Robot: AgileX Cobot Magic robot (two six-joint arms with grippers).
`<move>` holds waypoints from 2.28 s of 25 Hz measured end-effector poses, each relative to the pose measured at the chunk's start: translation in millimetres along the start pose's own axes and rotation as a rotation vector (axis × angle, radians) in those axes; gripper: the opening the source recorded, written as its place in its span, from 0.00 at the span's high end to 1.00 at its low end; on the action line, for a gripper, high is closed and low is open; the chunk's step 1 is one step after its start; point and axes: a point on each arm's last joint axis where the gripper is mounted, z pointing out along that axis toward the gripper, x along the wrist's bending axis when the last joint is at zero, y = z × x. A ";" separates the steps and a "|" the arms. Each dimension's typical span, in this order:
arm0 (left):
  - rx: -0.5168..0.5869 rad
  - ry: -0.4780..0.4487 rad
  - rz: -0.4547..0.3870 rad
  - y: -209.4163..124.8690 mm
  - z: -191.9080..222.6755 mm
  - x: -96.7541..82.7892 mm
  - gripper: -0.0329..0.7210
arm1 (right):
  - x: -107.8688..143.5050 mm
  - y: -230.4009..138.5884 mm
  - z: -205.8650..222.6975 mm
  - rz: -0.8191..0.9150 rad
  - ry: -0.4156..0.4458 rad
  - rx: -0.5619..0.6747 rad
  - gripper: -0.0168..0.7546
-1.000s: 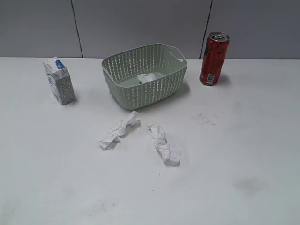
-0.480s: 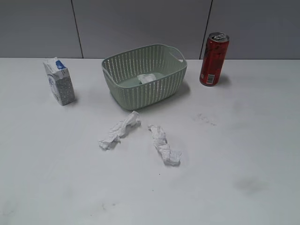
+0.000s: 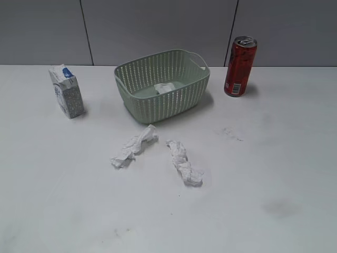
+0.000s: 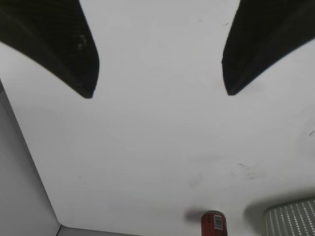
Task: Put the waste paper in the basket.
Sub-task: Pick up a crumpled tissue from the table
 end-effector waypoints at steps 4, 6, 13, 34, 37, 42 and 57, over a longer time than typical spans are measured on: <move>-0.002 0.000 0.000 0.0 -0.1 0.0 0.25 | -0.3 -0.7 -0.9 -0.003 -0.004 -0.007 0.21; -0.002 0.000 0.000 0.0 -0.1 0.0 0.25 | -0.3 -0.7 -0.9 -0.003 -0.004 -0.007 0.21; -0.002 0.000 0.000 0.0 -0.1 0.0 0.25 | 0.0 -0.8 -1.0 -0.020 0.033 -0.009 0.21; -0.126 -0.026 0.065 78.0 42.9 2.3 0.25 | -0.1 -0.8 -1.0 -0.021 0.032 -0.009 0.21; -0.077 -0.072 0.101 94.9 63.8 -0.3 0.25 | -0.1 -0.8 -1.0 -0.022 0.031 -0.009 0.21; 0.032 -0.210 0.181 124.3 106.4 -14.9 0.25 | -0.1 -0.8 -1.0 -0.022 0.031 -0.009 0.21; 0.515 -0.542 0.393 142.1 273.7 -130.7 0.25 | -0.1 -0.8 -1.0 -0.022 0.031 -0.008 0.21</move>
